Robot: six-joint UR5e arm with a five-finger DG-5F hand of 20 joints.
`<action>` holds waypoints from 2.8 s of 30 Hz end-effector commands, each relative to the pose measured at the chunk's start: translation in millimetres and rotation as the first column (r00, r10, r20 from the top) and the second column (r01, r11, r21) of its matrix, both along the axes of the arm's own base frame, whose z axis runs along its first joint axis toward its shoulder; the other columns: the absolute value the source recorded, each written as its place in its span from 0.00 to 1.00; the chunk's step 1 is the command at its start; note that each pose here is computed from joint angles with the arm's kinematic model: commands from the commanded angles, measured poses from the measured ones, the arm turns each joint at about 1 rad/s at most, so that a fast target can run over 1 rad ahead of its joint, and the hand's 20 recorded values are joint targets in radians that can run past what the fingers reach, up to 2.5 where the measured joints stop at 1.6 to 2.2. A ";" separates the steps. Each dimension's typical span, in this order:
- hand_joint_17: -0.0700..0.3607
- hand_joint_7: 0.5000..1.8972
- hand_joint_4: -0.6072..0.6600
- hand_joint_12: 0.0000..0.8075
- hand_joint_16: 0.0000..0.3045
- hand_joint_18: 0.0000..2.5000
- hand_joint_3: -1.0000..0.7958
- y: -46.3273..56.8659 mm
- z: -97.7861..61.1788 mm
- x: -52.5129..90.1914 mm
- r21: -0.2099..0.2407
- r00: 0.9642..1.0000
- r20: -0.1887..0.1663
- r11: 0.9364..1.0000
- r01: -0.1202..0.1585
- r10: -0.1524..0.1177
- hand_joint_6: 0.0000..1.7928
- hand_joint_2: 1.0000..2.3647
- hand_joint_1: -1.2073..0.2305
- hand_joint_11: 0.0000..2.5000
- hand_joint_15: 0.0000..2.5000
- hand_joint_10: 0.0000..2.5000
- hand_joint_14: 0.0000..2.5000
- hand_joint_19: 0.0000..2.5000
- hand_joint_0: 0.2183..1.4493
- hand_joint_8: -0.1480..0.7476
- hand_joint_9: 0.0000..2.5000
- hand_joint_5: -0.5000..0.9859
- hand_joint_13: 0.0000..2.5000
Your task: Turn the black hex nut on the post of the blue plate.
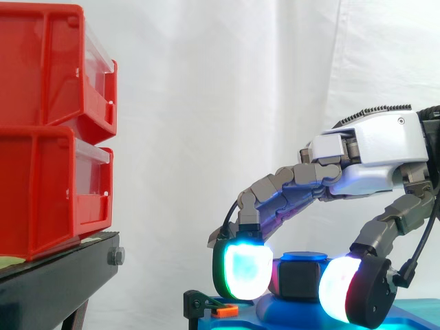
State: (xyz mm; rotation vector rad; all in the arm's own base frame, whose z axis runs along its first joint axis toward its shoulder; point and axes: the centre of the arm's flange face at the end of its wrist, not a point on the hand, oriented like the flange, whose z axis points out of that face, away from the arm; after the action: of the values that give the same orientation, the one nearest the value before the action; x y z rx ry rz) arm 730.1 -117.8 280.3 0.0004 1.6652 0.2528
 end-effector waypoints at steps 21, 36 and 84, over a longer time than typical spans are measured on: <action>0.42 0.26 0.65 0.46 0.16 0.17 0.28 2.2 5.7 3.2 0.008 1.000 0.015 1.000 -0.002 0.002 0.28 0.00 0.41 0.00 0.05 0.00 0.00 0.12 0.20 0.46 0.13 0.18 0.17; 0.44 0.18 0.62 0.48 0.18 0.17 0.28 12.6 92.9 15.0 0.013 0.999 0.006 0.999 -0.037 0.037 0.28 0.00 0.41 0.00 0.05 0.00 0.00 0.12 0.17 0.46 0.11 0.16 0.16; 0.42 0.17 0.62 0.45 0.16 0.17 0.28 -61.1 107.6 -166.6 0.653 0.914 -0.179 0.651 0.386 -0.363 0.28 0.00 0.46 0.00 0.05 0.00 0.00 0.12 0.21 0.45 0.13 0.17 0.16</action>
State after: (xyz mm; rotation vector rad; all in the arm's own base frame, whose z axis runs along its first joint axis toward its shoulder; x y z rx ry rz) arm 565.1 -179.6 388.9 0.8495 1.4868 0.4888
